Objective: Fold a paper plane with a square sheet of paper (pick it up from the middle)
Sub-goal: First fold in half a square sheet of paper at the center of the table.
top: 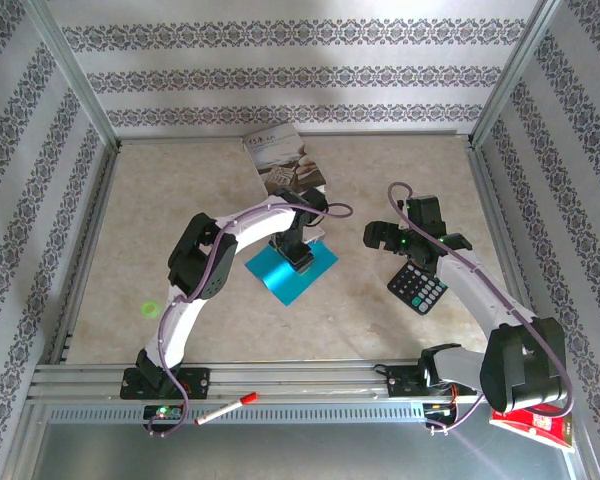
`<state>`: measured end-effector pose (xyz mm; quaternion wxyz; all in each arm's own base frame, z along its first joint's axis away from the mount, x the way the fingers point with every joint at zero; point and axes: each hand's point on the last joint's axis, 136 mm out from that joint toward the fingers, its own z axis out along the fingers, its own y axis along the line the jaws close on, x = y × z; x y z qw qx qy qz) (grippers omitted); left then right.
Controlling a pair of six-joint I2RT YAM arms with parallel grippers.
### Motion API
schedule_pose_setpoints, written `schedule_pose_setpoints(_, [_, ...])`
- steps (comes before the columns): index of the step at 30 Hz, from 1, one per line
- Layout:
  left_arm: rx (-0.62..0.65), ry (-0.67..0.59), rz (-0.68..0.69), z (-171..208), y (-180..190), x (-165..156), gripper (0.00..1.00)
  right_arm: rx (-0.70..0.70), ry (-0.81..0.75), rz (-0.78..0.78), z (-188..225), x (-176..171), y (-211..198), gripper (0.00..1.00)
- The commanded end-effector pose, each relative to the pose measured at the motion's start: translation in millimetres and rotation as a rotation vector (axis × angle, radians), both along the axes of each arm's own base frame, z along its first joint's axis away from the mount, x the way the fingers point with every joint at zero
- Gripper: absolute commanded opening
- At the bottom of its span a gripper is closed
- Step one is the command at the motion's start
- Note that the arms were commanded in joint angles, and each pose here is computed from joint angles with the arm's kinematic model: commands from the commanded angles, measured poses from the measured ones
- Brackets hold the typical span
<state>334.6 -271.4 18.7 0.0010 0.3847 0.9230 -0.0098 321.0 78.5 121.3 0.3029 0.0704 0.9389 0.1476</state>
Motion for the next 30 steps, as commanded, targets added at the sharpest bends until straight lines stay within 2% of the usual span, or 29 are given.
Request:
schedule_pose_setpoints(1, [-0.065,0.022,0.087,7,-9,-11,0.52,0.008,0.019,-0.011,-2,-5,-2,0.98])
schedule_pose_setpoints(5, [-0.247,0.006,0.189,35,-31,-15,0.36,0.011,0.024,-0.028,3,-6,-4,0.98])
schedule_pose_setpoints(7, [-0.395,0.024,0.243,58,-47,-22,0.28,0.011,0.027,-0.019,8,-8,-3,0.98])
schedule_pose_setpoints(10, [-0.656,0.068,0.346,95,-72,-33,0.24,0.017,0.018,0.011,22,-10,4,0.98])
schedule_pose_setpoints(13, [-0.898,0.124,0.479,114,-86,-37,0.22,0.054,0.022,0.065,35,-15,17,0.98])
schedule_pose_setpoints(17, [-1.079,0.163,0.666,116,-87,-28,0.22,0.139,0.029,0.161,43,-25,42,0.98])
schedule_pose_setpoints(19, [-1.106,0.167,0.714,108,-87,-24,0.23,0.176,0.036,0.227,43,-31,58,0.98])
schedule_pose_setpoints(22, [-1.043,0.199,0.739,79,-84,-28,0.24,0.198,0.074,0.271,32,-37,73,0.95])
schedule_pose_setpoints(27, [-0.999,0.229,0.757,48,-77,-34,0.24,0.278,0.128,0.286,10,-42,92,0.80])
schedule_pose_setpoints(30, [-0.984,0.232,0.763,38,-72,-35,0.25,0.291,0.179,0.299,-7,-42,104,0.62])
